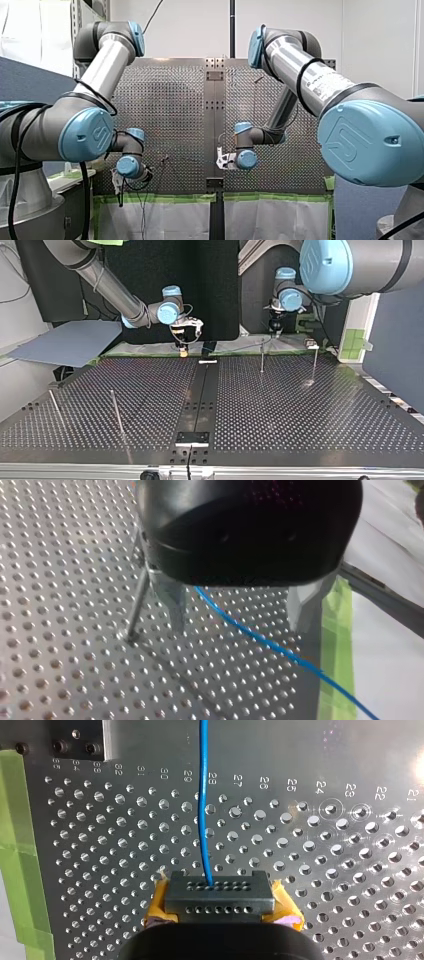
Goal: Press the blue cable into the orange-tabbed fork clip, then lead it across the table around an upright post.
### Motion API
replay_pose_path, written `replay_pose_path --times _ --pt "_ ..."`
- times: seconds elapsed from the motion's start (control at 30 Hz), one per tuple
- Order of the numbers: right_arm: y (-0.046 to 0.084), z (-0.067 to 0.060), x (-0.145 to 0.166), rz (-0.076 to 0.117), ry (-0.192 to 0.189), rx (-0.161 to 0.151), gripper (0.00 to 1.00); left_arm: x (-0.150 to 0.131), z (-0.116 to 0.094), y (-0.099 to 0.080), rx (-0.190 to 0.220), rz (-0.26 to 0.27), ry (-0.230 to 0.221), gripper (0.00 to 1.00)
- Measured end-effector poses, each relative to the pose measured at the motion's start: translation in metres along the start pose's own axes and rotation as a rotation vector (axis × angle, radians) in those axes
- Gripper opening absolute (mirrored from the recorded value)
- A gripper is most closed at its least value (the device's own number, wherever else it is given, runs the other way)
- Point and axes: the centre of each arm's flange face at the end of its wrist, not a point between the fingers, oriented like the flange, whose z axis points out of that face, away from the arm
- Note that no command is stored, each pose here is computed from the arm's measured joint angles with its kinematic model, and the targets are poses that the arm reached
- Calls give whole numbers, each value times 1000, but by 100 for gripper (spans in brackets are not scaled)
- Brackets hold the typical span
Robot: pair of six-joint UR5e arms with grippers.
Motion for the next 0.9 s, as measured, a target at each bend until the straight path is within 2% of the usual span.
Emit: replay_pose_path --times 0.2,0.37,0.5,0.6,0.9 --pt "0 0 0 0 -1 1 0 -8 -18 -6 14 25 -25 100" --pt "0 0 0 0 -2 1 0 -9 -36 -9 8 44 -2 100" --pt "0 0 0 1 -2 0 0 -10 -55 -11 -14 78 22 100" --pt "0 0 -1 1 -2 0 0 -12 -66 -12 -23 104 15 100" --pt "0 0 -1 3 -3 1 0 -20 -92 -21 32 173 -13 100"
